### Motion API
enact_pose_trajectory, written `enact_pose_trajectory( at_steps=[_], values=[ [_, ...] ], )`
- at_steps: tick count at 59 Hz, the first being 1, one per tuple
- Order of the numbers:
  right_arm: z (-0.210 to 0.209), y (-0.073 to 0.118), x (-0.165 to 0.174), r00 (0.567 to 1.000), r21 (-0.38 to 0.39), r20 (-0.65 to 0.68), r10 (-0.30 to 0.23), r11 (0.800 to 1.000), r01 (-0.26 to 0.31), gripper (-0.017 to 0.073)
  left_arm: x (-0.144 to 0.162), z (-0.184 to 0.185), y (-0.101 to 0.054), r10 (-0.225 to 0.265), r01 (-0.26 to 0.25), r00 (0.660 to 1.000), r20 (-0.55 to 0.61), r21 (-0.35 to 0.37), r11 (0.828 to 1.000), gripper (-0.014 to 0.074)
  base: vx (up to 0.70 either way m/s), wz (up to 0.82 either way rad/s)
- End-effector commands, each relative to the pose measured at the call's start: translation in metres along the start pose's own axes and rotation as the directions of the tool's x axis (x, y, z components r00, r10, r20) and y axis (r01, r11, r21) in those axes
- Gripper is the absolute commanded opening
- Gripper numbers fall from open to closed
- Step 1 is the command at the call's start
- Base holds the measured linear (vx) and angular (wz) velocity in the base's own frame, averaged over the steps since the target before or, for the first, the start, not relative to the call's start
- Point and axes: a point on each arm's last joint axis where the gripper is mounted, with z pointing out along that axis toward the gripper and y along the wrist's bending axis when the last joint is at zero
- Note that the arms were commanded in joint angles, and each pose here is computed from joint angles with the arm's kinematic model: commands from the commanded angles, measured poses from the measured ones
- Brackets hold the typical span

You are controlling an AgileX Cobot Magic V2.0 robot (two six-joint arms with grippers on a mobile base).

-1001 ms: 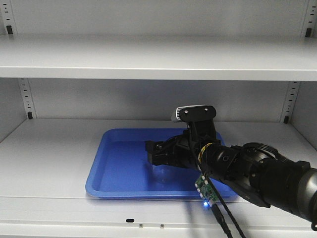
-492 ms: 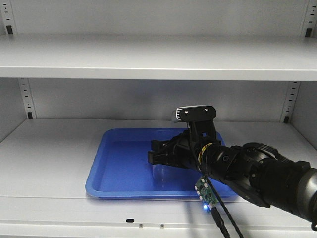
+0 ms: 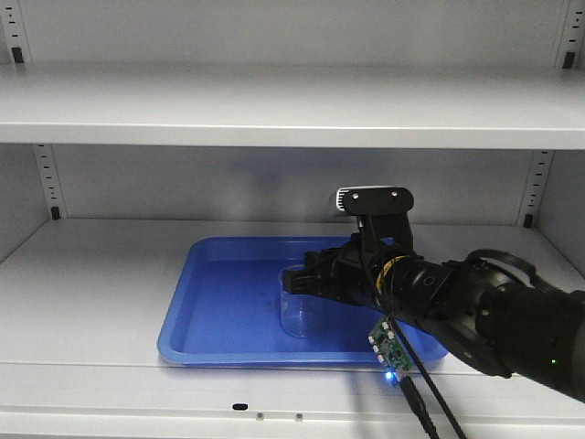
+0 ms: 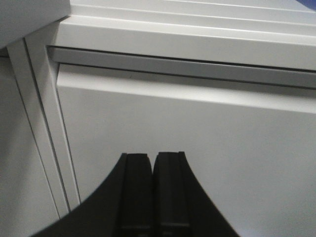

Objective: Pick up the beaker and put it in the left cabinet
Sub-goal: 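Lower the beaker onto the blue tray and open the right gripper, then withdraw the right gripper from the beaker out of the cabinet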

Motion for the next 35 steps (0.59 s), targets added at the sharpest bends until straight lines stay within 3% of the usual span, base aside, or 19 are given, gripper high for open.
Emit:
enact_pose_trajectory(
  at_steps=[1,6,16,21,26,35],
  values=[
    [-0.024,0.005,-0.034,0.993,-0.02,0.114,-0.033,0.999,0.035,0.0075,-0.013,-0.003,-0.002,-0.009,0.008,0.994,0.106,0.017,1.0,-0.0006,0.0,0.0],
    [-0.027,0.004,-0.035,0.993,-0.003,0.106,-0.051,0.999,0.052,-0.0001,-0.013,-0.003,-0.002,-0.009,0.008,0.994,0.106,0.017,1.0,-0.0006,0.0,0.0],
    [-0.038,-0.006,-0.037,0.998,0.044,0.059,0.029,0.999,-0.031,-0.0011,-0.013,-0.003,-0.002,-0.009,0.008,0.994,0.106,0.017,1.0,-0.0006,0.0,0.0],
    [-0.049,-0.015,-0.033,0.998,0.059,0.063,-0.006,0.998,0.003,-0.0006,-0.013,-0.003,-0.002,-0.009,0.008,0.994,0.106,0.017,1.0,-0.0006,0.0,0.0],
    [-0.063,-0.024,-0.023,0.996,0.072,0.089,0.012,0.997,-0.019,-0.0006,-0.013,-0.003,-0.002,-0.009,0.008,0.994,0.106,0.017,1.0,-0.0006,0.0,0.0],
    [-0.102,-0.034,-0.003,0.975,0.109,0.214,-0.062,0.993,0.039,-0.0006,-0.013,-0.003,-0.002,-0.009,0.008,0.994,0.106,0.017,1.0,-0.0006,0.0,0.0]
  ],
)
